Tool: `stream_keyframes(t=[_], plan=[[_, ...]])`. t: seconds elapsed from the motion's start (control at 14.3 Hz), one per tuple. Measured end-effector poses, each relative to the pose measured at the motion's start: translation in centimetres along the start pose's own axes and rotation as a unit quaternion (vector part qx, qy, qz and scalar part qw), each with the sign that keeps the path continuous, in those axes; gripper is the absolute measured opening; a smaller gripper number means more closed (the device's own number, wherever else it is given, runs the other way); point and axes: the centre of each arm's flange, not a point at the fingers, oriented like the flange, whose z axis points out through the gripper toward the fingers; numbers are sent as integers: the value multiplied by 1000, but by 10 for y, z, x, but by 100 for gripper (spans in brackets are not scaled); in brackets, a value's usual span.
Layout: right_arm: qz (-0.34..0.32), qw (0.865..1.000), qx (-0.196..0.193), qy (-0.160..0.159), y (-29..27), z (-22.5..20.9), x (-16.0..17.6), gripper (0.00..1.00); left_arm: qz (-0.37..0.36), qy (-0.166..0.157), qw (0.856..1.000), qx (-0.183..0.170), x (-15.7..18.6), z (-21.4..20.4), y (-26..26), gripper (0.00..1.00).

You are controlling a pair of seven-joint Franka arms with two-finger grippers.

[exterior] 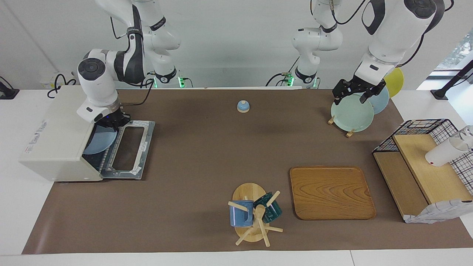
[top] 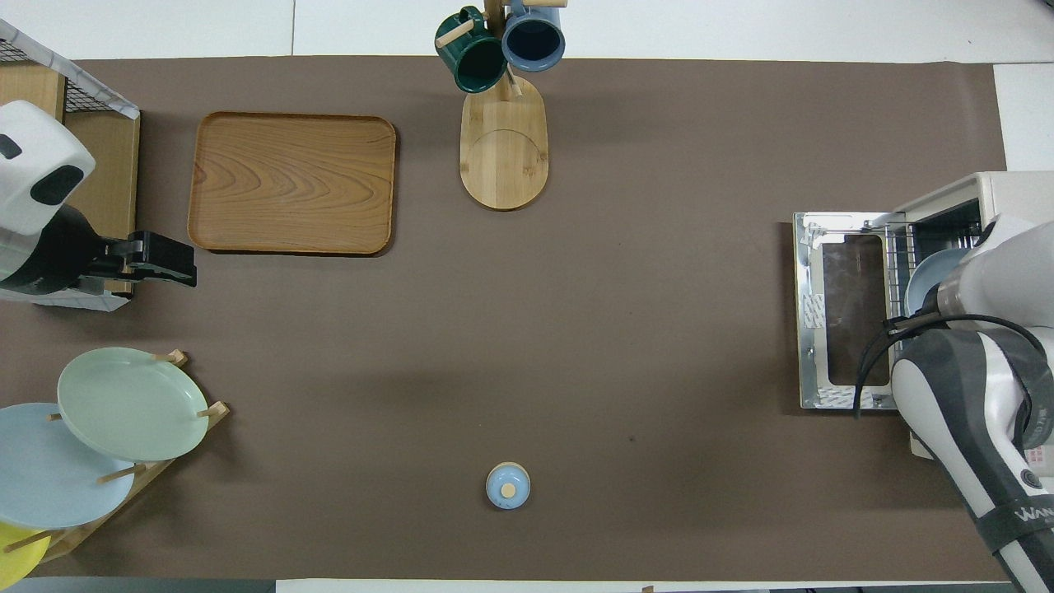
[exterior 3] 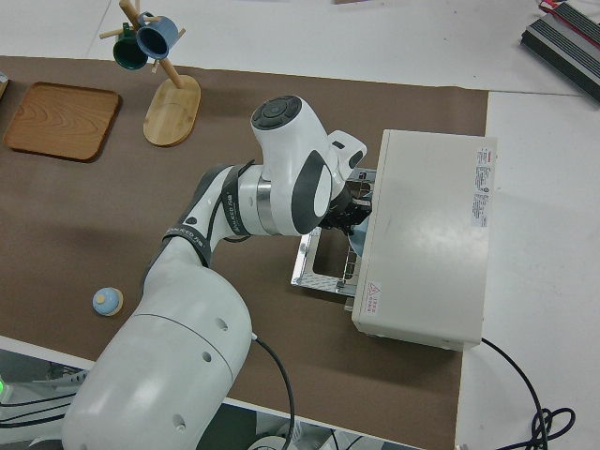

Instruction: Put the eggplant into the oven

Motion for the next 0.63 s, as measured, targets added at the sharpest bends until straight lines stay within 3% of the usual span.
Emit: stream_keyframes(t=[0.21, 0.28, 0.49, 0.63], plan=[[-3, 1000, 1, -3, -3, 2, 0, 36, 0, 0, 1000, 0, 0, 0, 0, 100], [-3, 1000, 0, -5, -3, 0, 0, 40, 0, 0, 1000, 0, 0, 0, 0, 100], [-7, 1000, 14, 5, -17, -26, 12, 43, 0, 0, 1000, 0, 0, 0, 0, 100], [-6, 999, 20, 29, -45, -38, 25, 26, -1, 0, 1000, 0, 0, 0, 0, 100]])
